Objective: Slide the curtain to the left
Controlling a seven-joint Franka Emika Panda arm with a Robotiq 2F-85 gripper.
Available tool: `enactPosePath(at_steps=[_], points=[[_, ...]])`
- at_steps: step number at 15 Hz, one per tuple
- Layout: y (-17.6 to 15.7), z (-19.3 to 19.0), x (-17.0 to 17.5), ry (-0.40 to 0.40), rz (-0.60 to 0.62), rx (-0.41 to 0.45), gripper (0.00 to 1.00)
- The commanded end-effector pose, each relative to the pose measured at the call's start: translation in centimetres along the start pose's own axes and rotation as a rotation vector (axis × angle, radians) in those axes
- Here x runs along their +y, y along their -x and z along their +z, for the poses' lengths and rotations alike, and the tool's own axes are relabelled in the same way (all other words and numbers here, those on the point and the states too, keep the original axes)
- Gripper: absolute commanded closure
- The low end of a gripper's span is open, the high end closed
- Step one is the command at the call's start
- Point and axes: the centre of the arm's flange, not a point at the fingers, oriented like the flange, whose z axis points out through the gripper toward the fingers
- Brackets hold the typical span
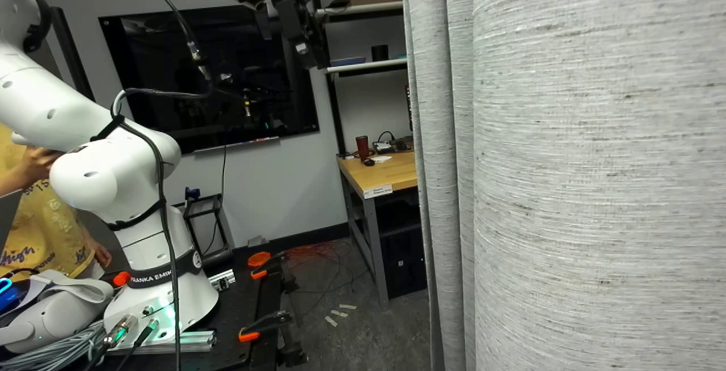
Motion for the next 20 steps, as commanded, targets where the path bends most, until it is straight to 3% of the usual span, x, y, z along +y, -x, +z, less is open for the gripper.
enactPosePath(at_steps=[1,10,16,20], points=[[-3.5,-1.0,1.7,0.001,0.053,0.023,0.0],[-9.0,-6.2,1.5,-0.038,0.132,0.198,0.0],[-10.6,-8.3,6.6,-0.002,0.28,0.253,0.0],[-11.6,-9.7,8.8,0.023,0.3,0.314,0.0]])
